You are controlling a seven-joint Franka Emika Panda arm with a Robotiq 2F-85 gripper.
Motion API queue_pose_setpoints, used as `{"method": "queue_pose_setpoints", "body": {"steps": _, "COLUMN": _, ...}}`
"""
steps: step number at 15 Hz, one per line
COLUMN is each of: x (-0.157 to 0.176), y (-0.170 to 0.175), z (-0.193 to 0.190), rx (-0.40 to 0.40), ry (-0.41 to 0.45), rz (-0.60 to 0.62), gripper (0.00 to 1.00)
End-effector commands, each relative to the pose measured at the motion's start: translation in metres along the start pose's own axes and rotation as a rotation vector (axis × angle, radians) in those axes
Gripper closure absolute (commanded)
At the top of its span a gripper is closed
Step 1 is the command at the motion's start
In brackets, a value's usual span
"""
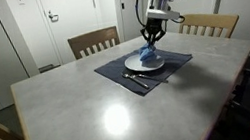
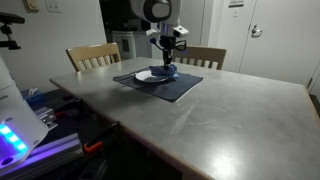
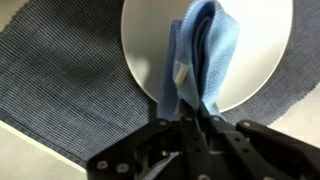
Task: Wipe the white plate with the blue towel
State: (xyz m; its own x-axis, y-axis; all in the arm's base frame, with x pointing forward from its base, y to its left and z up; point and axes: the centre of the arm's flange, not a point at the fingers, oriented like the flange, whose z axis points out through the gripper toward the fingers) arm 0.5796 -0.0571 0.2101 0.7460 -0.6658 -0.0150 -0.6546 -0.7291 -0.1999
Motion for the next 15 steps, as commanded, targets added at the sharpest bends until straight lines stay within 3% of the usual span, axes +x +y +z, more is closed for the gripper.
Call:
{"method": "queue_pose_setpoints", "body": {"steps": 1, "x": 0.005, "y": 0.03, "z": -0.017, "rx": 0.147, "ry": -0.099, "rz": -0.093, "gripper": 0.98}}
{"method": "queue_pose_setpoints", "body": {"steps": 4, "x": 0.01, "y": 0.051, "z": -0.028, "rx": 0.19, "ry": -0.152, "rz": -0.152, "gripper": 0.98}}
{"method": "queue_pose_setpoints", "body": {"steps": 7, "x": 0.019, "y": 0.077, "z": -0.031, "rx": 0.107, "ry": -0.144, "rz": -0.188, "gripper": 0.98}}
{"method": "queue_pose_setpoints", "body": {"steps": 8, "x": 0.021, "y": 0.085, "z": -0.031, "rx": 0.044, "ry": -0.148, "rz": -0.197, "gripper": 0.98}}
{"method": "queue_pose_setpoints", "body": {"steps": 11, "x": 0.023, "y": 0.096, "z": -0.025, "rx": -0.063, "ry": -0.086, "rz": -0.276, "gripper": 0.98}}
{"method": "queue_pose_setpoints", "body": {"steps": 15, "x": 0.007, "y": 0.092, "z": -0.002, "rx": -0.081, "ry": -0.042, "rz": -0.33, "gripper": 0.98}}
